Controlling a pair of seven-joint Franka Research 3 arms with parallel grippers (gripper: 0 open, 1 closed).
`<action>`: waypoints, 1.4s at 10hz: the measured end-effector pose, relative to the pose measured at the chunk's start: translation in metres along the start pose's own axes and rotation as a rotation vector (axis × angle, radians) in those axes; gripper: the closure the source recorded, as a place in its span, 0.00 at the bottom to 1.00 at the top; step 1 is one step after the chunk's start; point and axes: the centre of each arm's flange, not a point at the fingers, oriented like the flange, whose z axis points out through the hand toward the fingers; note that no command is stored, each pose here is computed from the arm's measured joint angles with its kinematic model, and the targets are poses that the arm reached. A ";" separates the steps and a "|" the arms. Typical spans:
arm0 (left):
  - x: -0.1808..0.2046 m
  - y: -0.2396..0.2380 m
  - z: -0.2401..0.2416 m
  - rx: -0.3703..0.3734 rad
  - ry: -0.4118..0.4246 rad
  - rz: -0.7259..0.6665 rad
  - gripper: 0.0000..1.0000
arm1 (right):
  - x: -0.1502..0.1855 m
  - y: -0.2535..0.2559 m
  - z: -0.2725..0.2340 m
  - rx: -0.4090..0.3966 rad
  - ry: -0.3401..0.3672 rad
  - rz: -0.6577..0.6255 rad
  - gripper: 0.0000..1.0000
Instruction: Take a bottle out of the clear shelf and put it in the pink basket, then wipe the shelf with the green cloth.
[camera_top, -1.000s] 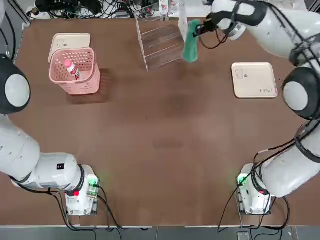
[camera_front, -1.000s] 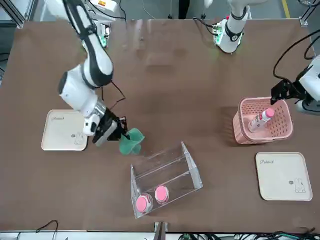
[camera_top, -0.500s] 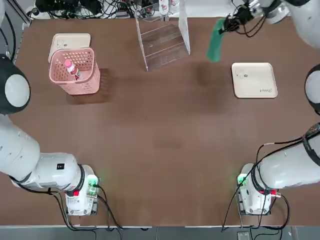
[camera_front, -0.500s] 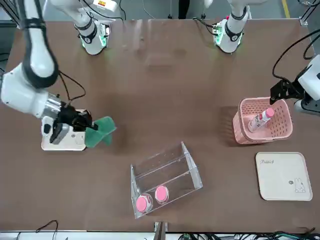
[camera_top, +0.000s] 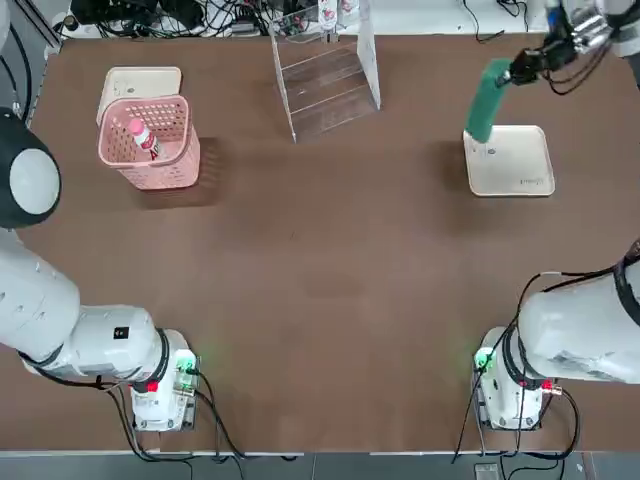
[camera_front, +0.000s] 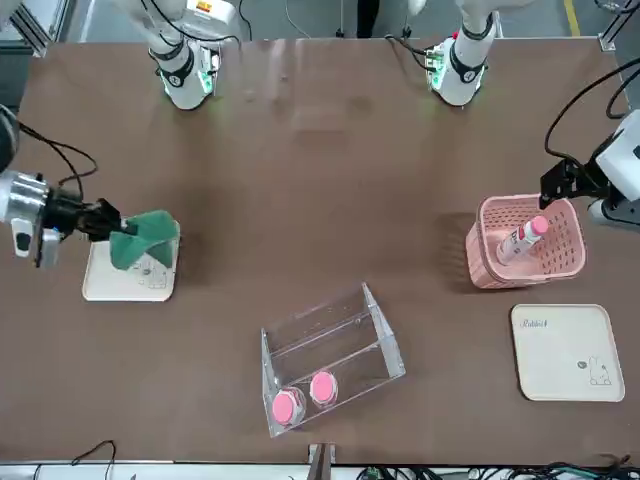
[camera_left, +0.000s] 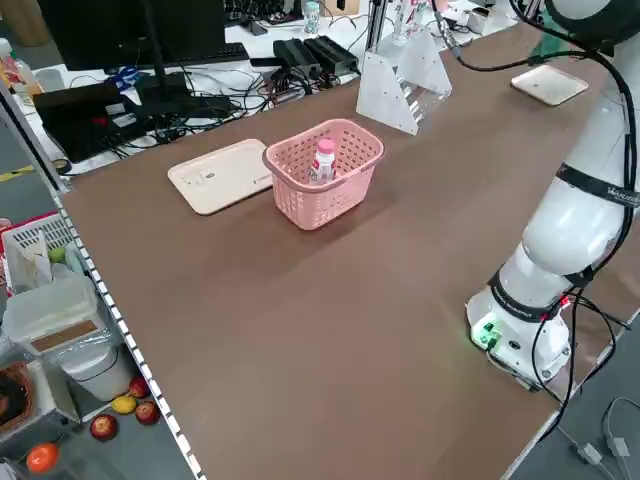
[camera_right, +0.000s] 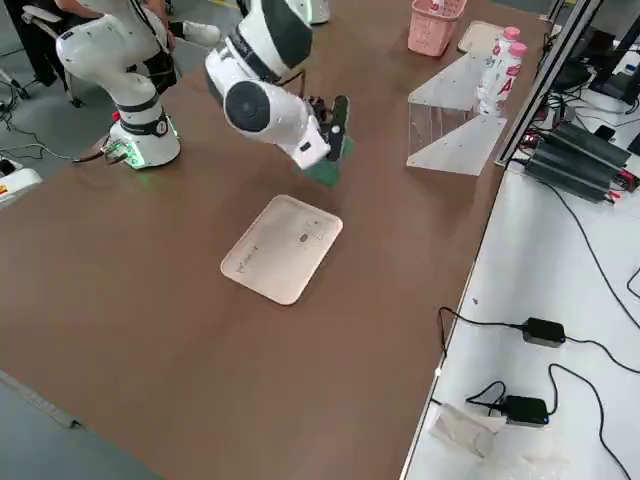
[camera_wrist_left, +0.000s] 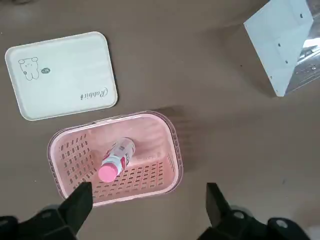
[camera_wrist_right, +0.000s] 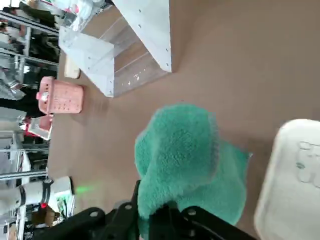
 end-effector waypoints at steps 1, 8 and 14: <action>0.000 0.000 0.000 0.000 0.000 0.000 0.00 | -0.018 0.021 -0.020 0.008 0.030 -0.031 0.94; 0.000 0.000 0.000 0.000 0.000 0.000 0.00 | -0.123 0.168 -0.053 0.057 0.164 -0.133 0.94; 0.000 0.000 0.000 0.000 0.000 0.000 0.00 | -0.163 0.234 -0.053 -0.071 0.185 -0.311 0.94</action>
